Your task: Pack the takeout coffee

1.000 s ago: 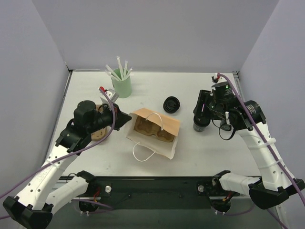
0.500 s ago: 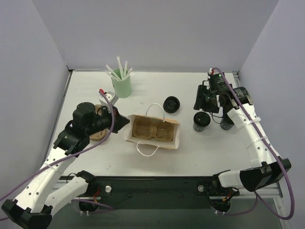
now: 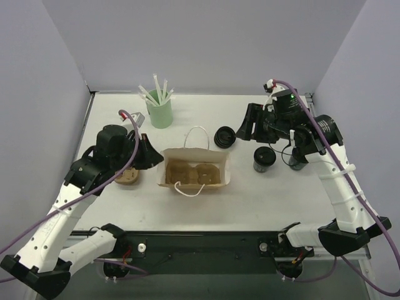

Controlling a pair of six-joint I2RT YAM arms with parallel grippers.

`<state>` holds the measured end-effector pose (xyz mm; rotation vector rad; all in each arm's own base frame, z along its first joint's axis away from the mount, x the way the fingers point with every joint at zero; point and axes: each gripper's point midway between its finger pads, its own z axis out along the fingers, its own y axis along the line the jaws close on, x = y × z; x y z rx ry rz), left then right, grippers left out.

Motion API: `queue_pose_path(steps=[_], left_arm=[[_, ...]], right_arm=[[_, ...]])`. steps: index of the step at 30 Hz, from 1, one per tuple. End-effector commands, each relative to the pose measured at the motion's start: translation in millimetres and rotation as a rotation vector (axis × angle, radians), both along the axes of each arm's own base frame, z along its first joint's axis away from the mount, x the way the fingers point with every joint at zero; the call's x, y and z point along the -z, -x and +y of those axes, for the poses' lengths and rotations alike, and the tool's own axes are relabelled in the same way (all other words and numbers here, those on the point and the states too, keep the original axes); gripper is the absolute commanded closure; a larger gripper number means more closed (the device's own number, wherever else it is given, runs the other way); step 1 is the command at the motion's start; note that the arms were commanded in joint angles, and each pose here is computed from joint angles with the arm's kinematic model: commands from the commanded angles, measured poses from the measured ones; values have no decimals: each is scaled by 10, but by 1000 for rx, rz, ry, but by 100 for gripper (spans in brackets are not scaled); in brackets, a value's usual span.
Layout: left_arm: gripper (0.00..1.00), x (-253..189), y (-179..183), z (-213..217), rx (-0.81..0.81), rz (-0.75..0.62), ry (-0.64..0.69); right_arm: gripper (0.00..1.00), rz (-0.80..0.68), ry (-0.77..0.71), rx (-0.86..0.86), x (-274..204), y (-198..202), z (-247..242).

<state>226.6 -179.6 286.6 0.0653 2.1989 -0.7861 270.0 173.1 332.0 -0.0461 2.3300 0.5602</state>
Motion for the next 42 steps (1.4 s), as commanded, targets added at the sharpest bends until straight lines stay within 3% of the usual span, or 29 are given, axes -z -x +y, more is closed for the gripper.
queue_pose_path(steps=[1, 4, 12, 13, 17, 19, 22, 24, 31, 42], left_arm=[[68, -151, 321, 73, -111, 138, 115], [53, -312, 416, 76, -74, 98, 142], [46, -710, 56, 240, 44, -175, -173], [44, -711, -58, 201, 108, -223, -244], [42, -1169, -397, -62, 290, -497, -324], [41, -1219, -536, -343, 471, -630, -348], [39, -1244, -780, -587, 606, -744, -378], [39, -1394, -879, -717, 650, -816, -326], [36, -1065, -965, -1137, 917, -784, -150], [35, -338, -972, -1388, 1154, -698, -192]], right_arm=[[46, 96, 10, 58, 2, 159, -94], [44, 123, 28, 53, -4, 173, -98], [43, 157, -6, 63, -41, 244, -57], [43, 165, -1, 59, -8, 265, -53], [43, 166, -3, 39, 10, 334, -59], [43, 167, 6, 18, 33, 368, -67], [43, 141, 6, 8, -6, 439, -114], [43, 131, -4, -6, -37, 507, -131], [42, 110, -24, -17, -69, 751, -240], [41, 112, 31, -4, 39, 909, -497]])
